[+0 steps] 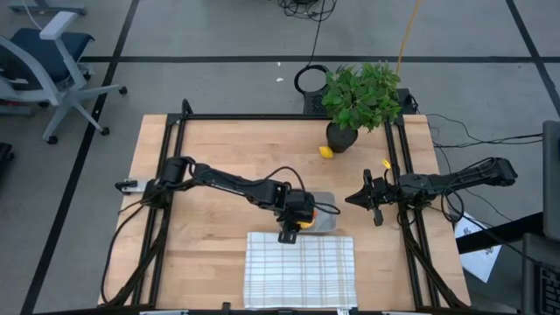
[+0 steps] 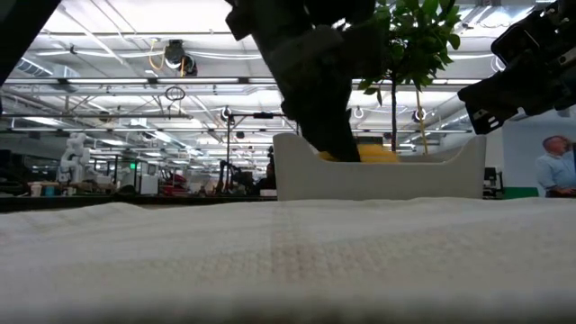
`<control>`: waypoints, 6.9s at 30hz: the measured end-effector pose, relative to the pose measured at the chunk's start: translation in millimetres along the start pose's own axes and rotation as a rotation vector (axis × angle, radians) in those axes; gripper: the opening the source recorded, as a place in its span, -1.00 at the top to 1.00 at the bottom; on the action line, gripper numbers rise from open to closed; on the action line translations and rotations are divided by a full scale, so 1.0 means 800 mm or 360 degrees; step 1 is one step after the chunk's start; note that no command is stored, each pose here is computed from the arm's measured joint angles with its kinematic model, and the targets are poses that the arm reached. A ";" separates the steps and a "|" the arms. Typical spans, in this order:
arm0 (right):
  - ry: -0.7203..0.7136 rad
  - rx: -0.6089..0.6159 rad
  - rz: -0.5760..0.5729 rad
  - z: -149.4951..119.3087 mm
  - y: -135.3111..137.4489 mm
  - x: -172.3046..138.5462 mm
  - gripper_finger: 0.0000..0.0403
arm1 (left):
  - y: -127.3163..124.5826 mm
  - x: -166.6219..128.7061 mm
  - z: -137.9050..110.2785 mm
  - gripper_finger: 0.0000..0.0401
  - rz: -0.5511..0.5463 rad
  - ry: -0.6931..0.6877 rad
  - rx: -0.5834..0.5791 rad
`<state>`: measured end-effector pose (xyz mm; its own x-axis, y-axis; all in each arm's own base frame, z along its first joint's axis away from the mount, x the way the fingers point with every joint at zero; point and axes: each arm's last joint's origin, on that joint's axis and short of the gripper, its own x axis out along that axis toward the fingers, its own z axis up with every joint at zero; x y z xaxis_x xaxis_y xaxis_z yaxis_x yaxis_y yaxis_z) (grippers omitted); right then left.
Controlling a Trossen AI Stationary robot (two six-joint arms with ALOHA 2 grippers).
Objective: Pick and placing Produce into tupperware
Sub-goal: Put the yellow banana into the gray bin, then adjust the gray bin
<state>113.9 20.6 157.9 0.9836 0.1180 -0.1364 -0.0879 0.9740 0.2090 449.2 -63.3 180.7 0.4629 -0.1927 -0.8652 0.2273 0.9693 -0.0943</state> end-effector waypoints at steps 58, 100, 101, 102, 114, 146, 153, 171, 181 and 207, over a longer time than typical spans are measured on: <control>0.0001 -0.0012 0.0000 0.000 0.000 0.000 1.00 | 0.000 0.020 -0.008 0.27 0.0051 0.0069 0.0210; 0.0037 -0.0015 -0.0008 -0.003 -0.001 0.000 1.00 | 0.011 0.028 -0.017 0.27 0.0166 0.0232 0.0126; 0.0036 -0.0015 -0.0009 -0.003 -0.001 0.000 1.00 | 0.012 0.028 -0.017 0.27 0.0163 0.0233 0.0122; 0.0037 -0.0015 -0.0008 -0.003 -0.001 0.000 1.00 | 0.012 0.028 -0.017 0.27 0.0156 0.0231 0.0120; 0.0037 -0.0015 -0.0009 -0.003 -0.001 0.000 1.00 | 0.012 0.028 -0.016 0.18 0.0156 0.0219 0.0126; 0.0034 -0.0008 -0.0008 -0.003 -0.001 0.000 1.00 | 0.004 -0.078 0.041 0.24 0.0386 0.0276 0.0302; 0.0034 -0.0005 -0.0007 -0.003 -0.001 0.000 1.00 | 0.004 -0.092 0.046 0.94 0.0380 0.0288 0.0283; 0.0032 -0.0006 -0.0007 -0.002 -0.001 0.000 1.00 | -0.010 -0.213 0.001 1.00 0.0752 -0.0149 0.0039; 0.0026 -0.0007 -0.0005 -0.002 0.000 0.000 1.00 | -0.008 -0.182 -0.085 1.00 0.0758 -0.0446 -0.0173; 0.0257 0.0121 -0.0050 -0.019 -0.001 0.011 1.00 | -0.010 -0.083 -0.163 1.00 0.0808 -0.0405 -0.0508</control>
<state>120.3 23.5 141.6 0.9471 0.1233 -0.2963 -0.0394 0.9610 0.2739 305.1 -38.0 175.0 0.6429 0.3088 -0.7010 -0.3208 0.9396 0.1197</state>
